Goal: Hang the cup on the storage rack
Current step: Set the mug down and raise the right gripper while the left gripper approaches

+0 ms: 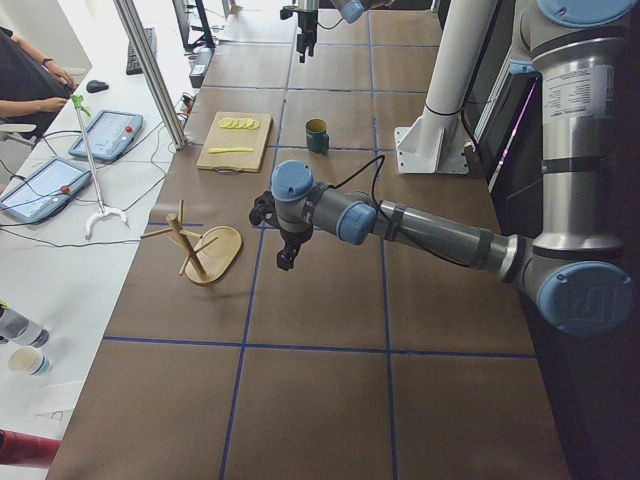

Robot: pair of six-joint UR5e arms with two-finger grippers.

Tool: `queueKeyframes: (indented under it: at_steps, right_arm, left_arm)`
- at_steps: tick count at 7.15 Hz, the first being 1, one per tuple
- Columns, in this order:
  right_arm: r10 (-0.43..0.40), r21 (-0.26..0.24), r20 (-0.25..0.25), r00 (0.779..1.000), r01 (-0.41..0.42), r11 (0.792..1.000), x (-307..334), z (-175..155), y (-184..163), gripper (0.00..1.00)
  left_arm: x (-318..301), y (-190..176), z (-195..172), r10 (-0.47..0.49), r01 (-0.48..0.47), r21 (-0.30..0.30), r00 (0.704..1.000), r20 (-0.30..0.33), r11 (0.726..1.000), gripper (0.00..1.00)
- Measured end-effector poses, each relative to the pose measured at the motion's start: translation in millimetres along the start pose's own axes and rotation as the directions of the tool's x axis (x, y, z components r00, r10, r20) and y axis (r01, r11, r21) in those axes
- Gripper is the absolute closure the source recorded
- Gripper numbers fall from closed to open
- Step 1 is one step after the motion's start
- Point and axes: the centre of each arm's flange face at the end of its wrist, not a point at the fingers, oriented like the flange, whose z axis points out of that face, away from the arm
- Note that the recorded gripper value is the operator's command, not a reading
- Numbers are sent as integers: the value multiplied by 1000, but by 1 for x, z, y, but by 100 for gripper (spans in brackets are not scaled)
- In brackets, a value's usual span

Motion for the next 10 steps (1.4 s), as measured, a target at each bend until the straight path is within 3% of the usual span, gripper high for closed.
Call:
queueKeyframes:
  at_steps: [1,2,3,5,7,10]
  right_arm:
    - [-30,-2,-11,999,30,1000,25,-5,-9,0]
    - [-42,2,-17,999,42,999,39,-9,-14,0]
    - [-42,11,-17,999,42,999,48,-15,-18,0]
    - [-39,28,-11,999,39,999,58,-27,-17,0]
    - [-39,28,-11,999,39,999,66,-32,-10,0]
    - [-34,23,-17,999,35,999,70,-28,-11,0]
  left_arm:
    - [61,-42,19,54,-54,19,998,-39,998,1]
    - [128,-78,42,85,-83,46,996,-40,996,1]
    - [198,-100,75,119,-119,103,993,5,988,0]
    - [287,-106,128,207,-224,289,975,86,931,0]
    - [323,-106,188,271,-271,367,961,52,890,0]
    - [359,-102,209,340,-281,575,941,6,769,2]
